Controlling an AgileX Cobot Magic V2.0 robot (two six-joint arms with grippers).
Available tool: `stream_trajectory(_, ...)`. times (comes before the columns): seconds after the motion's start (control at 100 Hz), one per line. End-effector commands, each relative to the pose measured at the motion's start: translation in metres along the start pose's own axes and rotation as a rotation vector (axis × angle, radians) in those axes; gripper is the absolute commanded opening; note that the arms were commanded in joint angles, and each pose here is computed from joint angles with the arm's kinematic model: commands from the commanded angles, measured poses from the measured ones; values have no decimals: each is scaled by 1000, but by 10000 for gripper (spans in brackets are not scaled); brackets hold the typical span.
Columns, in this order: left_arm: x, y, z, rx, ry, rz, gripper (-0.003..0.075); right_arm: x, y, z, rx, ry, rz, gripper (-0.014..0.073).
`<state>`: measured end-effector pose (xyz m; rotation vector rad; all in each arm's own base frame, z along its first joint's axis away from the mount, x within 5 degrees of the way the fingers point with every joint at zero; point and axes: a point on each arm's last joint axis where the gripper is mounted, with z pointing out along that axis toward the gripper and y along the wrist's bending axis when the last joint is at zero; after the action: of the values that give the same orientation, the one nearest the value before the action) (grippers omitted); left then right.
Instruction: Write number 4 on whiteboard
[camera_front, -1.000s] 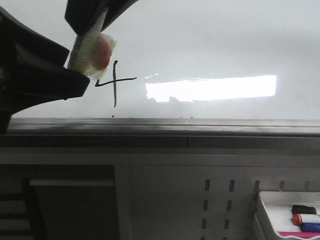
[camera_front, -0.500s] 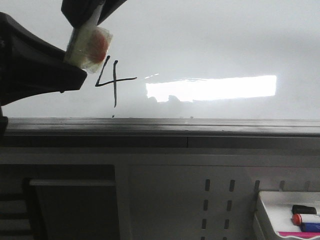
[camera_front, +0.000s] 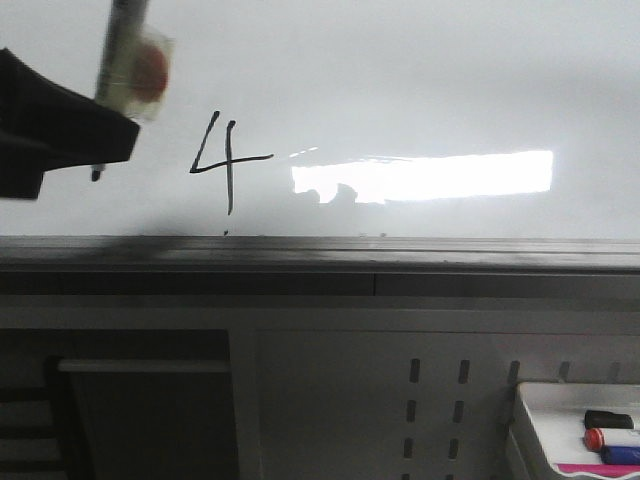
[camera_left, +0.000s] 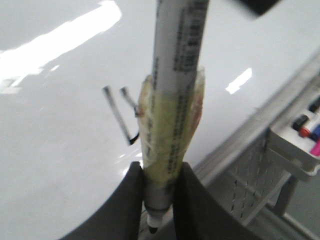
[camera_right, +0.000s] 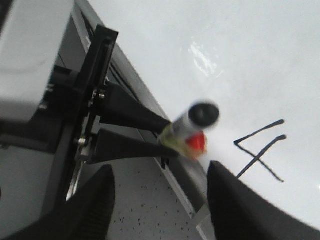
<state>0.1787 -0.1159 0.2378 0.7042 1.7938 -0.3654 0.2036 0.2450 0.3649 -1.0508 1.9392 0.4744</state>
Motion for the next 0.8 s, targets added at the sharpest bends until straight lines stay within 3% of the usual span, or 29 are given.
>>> stream_trajectory(0.0, -16, 14, -1, -100, -38, -275, -20, -25, -8, -36, 43, -198, 2, 394)
stream_trajectory(0.24, -26, 29, 11, -174, 144, -454, -20, -28, -9, -52, 52, -237, 3, 394)
stream_trajectory(0.57, -33, 33, 30, -179, 162, -528, -11, -28, -8, -52, 50, -226, 3, 394)
stream_trajectory(0.79, -31, 42, 34, -212, 155, -560, 211, -28, -8, -52, 50, -226, 3, 394)
